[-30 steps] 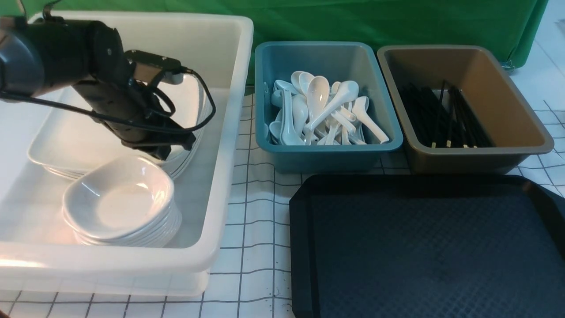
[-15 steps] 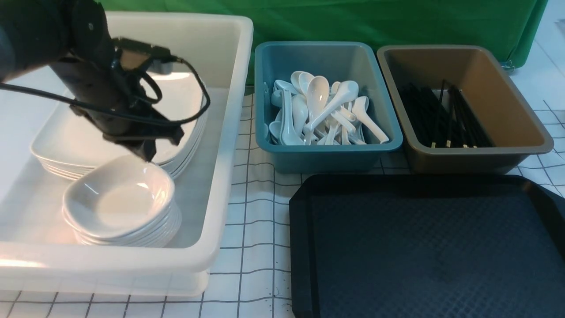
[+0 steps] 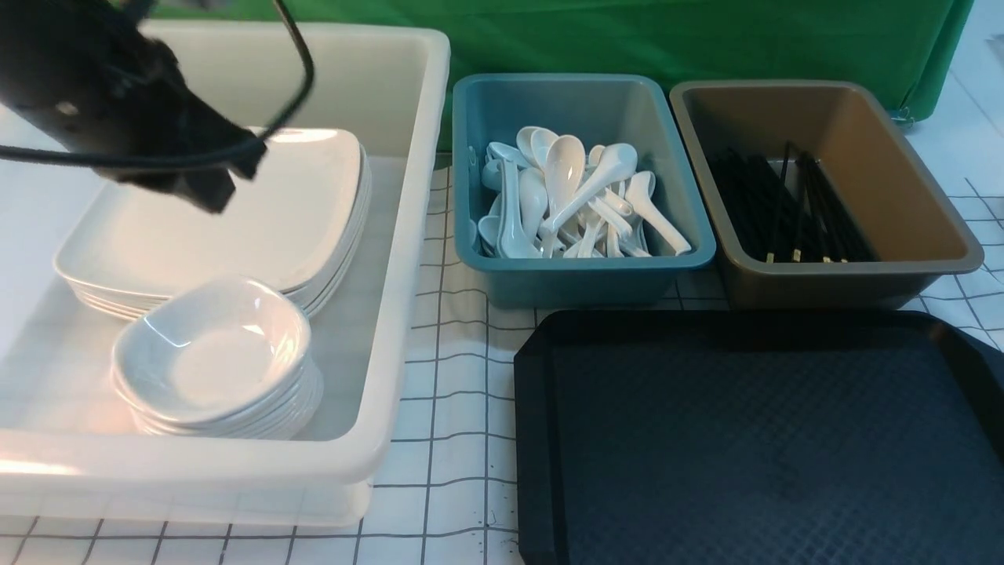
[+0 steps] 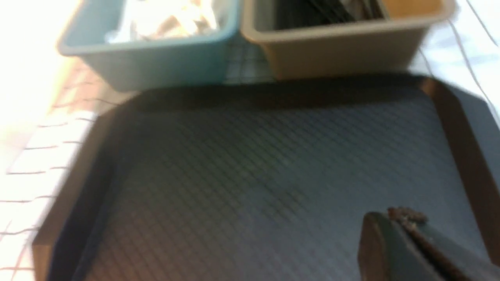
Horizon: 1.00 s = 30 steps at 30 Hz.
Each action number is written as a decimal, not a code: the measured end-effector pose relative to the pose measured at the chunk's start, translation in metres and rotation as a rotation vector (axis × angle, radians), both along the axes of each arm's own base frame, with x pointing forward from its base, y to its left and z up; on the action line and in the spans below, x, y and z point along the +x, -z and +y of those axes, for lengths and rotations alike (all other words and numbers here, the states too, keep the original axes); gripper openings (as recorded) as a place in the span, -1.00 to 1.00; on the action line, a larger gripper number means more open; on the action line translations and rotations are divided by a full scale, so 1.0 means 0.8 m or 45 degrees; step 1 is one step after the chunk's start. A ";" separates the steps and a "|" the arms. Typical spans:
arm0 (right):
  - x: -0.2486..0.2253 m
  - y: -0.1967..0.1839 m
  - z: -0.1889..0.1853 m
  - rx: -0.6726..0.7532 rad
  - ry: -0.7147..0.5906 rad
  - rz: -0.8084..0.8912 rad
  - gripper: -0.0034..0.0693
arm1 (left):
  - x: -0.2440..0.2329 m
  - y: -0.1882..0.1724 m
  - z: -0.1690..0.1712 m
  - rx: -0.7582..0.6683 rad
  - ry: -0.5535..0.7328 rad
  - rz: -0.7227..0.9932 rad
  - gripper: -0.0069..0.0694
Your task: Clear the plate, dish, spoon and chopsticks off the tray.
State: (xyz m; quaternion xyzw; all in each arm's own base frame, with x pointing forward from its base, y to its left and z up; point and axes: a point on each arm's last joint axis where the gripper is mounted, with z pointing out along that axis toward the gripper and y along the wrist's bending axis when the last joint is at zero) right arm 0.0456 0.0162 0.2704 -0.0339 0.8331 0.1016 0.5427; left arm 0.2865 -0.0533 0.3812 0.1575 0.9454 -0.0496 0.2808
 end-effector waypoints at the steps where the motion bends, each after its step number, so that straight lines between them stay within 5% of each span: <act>1: 0.002 -0.002 0.003 -0.010 -0.036 -0.046 -0.82 | -0.008 -0.008 0.000 -0.016 0.001 -0.028 -0.83; 7: 0.018 -0.003 0.007 -0.060 -0.092 -0.207 -0.82 | -0.044 -0.021 0.000 -0.100 0.013 -0.069 -0.82; 30: 0.060 0.016 0.005 -0.005 -0.019 -0.092 -0.78 | -0.063 -0.024 -0.005 -0.160 0.084 -0.155 -0.82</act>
